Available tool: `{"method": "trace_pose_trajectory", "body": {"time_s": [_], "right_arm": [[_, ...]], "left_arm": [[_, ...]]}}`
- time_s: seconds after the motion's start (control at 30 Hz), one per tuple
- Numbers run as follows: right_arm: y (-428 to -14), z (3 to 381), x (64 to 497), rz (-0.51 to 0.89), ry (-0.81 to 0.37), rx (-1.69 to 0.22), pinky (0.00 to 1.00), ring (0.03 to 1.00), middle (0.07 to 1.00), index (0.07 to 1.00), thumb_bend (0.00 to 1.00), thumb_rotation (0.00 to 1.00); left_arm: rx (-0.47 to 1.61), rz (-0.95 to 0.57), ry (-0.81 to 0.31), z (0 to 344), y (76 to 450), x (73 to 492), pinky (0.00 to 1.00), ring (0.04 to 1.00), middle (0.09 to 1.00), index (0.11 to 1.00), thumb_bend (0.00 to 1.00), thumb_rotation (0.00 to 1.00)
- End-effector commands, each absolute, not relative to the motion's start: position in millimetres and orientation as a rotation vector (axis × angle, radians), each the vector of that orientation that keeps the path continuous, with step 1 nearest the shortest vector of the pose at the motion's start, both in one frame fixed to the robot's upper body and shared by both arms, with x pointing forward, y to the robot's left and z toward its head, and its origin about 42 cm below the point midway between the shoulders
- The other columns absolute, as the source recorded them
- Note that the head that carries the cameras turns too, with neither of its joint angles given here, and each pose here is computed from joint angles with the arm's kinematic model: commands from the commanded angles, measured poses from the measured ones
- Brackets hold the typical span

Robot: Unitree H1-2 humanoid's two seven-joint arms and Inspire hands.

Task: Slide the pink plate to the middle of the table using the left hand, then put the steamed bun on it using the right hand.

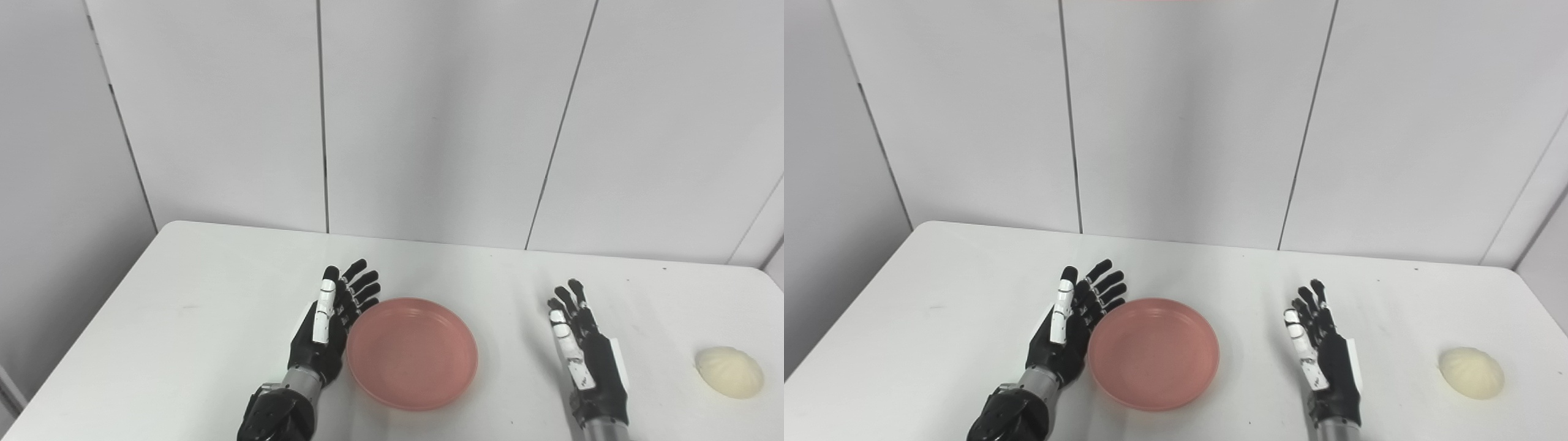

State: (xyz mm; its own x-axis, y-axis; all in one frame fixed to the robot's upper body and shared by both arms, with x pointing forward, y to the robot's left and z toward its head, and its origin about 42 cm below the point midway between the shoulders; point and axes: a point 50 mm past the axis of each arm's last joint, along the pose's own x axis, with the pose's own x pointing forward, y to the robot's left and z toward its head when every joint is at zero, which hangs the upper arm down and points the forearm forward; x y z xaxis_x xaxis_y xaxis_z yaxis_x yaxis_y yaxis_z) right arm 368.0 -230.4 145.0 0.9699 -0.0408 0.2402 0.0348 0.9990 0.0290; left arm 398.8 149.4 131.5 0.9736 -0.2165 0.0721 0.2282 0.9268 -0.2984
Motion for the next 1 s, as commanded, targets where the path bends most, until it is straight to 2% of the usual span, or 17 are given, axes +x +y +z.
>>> {"method": "trace_pose_trajectory", "body": {"time_s": [0.0,0.13,0.33,0.53,0.67,0.77,0.83,0.97], "right_arm": [[-226,160,373,-0.04,-0.295,0.018,0.99,0.921,0.933,0.958,0.62,0.73],[-227,167,374,-0.053,-0.307,-0.016,0.99,0.93,0.936,0.959,0.62,0.75],[-234,183,379,-0.069,-0.357,-0.017,0.99,0.931,0.923,0.97,0.59,0.69],[-255,202,385,-0.122,-0.379,-0.141,0.92,0.883,0.904,0.948,0.6,0.68],[-269,218,387,-0.148,-0.392,-0.196,0.88,0.886,0.904,0.945,0.58,0.65],[-287,235,387,-0.178,-0.406,-0.308,0.9,0.904,0.902,0.942,0.55,0.67],[-296,242,388,-0.186,-0.414,-0.329,0.89,0.904,0.897,0.939,0.53,0.63],[-322,268,387,-0.253,-0.357,-0.48,0.85,0.891,0.866,0.907,0.59,0.62]], "left_arm": [[-0.3,-0.234,-0.048,136,144,398,0.92,0.907,0.897,0.884,0.65,1.0],[-0.298,-0.245,-0.046,136,141,394,0.93,0.916,0.905,0.896,0.65,1.0],[-0.292,-0.254,-0.034,136,138,390,0.95,0.924,0.908,0.899,0.65,1.0],[-0.293,-0.271,-0.026,136,133,386,0.97,0.935,0.912,0.899,0.63,1.0],[-0.279,-0.282,-0.025,136,131,384,0.97,0.94,0.917,0.899,0.62,1.0],[-0.275,-0.287,-0.025,136,129,383,0.96,0.94,0.92,0.899,0.62,1.0],[-0.269,-0.292,-0.022,135,129,383,0.97,0.941,0.922,0.901,0.62,1.0],[-0.246,-0.306,-0.03,133,129,383,0.96,0.941,0.921,0.901,0.62,1.0]]}}
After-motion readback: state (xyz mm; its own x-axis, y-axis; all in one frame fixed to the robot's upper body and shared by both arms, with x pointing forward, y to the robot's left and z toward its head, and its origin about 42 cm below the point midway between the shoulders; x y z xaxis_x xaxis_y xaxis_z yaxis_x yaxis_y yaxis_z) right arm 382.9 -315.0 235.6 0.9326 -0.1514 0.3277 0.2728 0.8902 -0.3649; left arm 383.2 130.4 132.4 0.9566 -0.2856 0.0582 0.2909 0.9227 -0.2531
